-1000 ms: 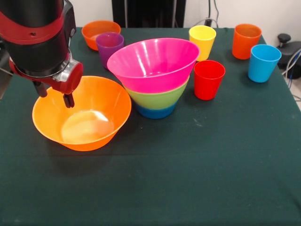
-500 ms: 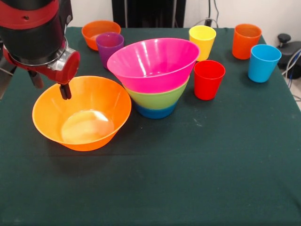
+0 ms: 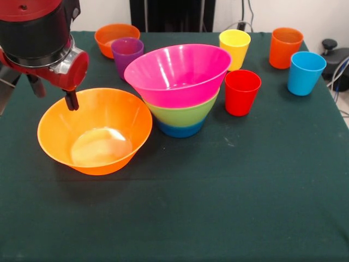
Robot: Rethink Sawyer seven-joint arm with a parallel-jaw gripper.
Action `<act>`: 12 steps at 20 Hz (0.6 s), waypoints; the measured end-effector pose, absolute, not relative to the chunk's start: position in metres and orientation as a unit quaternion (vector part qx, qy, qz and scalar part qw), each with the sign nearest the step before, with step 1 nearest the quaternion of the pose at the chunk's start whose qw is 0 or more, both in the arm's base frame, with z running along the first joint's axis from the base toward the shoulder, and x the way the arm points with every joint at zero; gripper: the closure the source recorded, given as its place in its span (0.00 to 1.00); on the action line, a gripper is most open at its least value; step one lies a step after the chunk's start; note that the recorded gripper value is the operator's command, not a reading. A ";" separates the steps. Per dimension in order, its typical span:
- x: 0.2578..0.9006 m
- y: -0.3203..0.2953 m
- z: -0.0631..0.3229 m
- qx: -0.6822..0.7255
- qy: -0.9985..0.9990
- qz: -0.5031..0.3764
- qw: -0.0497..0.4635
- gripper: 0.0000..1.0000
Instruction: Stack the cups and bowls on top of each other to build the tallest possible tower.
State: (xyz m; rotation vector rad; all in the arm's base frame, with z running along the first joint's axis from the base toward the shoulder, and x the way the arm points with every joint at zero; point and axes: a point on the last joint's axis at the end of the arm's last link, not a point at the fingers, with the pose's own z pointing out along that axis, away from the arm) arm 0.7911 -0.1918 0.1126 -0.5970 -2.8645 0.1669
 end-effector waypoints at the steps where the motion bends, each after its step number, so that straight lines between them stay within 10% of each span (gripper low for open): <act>1: 0.790 -0.193 0.114 -0.203 -0.972 0.056 0.106 0.00; 12: 0.778 -0.213 0.113 -0.216 -0.968 0.054 0.115 0.00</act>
